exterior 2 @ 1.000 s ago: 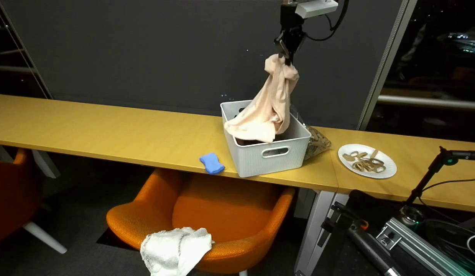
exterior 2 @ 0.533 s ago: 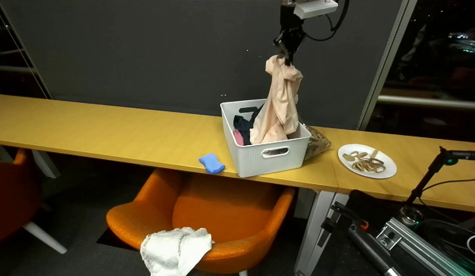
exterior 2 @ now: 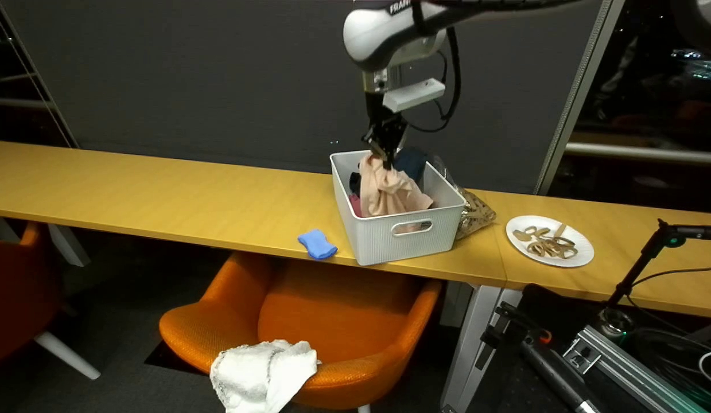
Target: Remove the white towel from the container and put it on the backrest of the sofa then put the peach t-shirt in the container.
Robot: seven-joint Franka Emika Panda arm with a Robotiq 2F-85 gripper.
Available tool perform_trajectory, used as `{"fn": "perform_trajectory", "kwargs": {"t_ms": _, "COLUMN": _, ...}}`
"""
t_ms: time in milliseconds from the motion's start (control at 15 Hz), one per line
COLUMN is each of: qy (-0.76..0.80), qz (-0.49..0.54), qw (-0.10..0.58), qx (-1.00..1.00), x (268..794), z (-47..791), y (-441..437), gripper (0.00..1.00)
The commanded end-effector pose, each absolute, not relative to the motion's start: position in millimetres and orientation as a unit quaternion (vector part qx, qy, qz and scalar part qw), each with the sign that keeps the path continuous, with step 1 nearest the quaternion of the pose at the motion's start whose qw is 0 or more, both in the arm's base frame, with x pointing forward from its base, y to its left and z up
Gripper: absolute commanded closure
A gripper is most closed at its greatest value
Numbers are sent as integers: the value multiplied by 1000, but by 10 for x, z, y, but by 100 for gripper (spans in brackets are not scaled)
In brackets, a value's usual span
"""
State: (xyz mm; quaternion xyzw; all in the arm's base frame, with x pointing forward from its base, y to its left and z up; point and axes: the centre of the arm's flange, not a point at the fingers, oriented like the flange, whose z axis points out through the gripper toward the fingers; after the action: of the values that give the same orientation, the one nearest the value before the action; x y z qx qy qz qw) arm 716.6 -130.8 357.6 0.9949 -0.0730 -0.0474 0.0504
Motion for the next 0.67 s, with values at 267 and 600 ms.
{"fn": "perform_trajectory", "kwargs": {"t_ms": 267, "qy": -106, "qz": -66, "qw": 56, "qx": 991, "x": 6967, "z": 3087, "y": -1452, "gripper": 63}}
{"fn": "perform_trajectory", "kwargs": {"t_ms": 600, "qy": -115, "qz": -45, "qw": 63, "qx": 990, "x": 6833, "z": 3799, "y": -1387, "gripper": 27}}
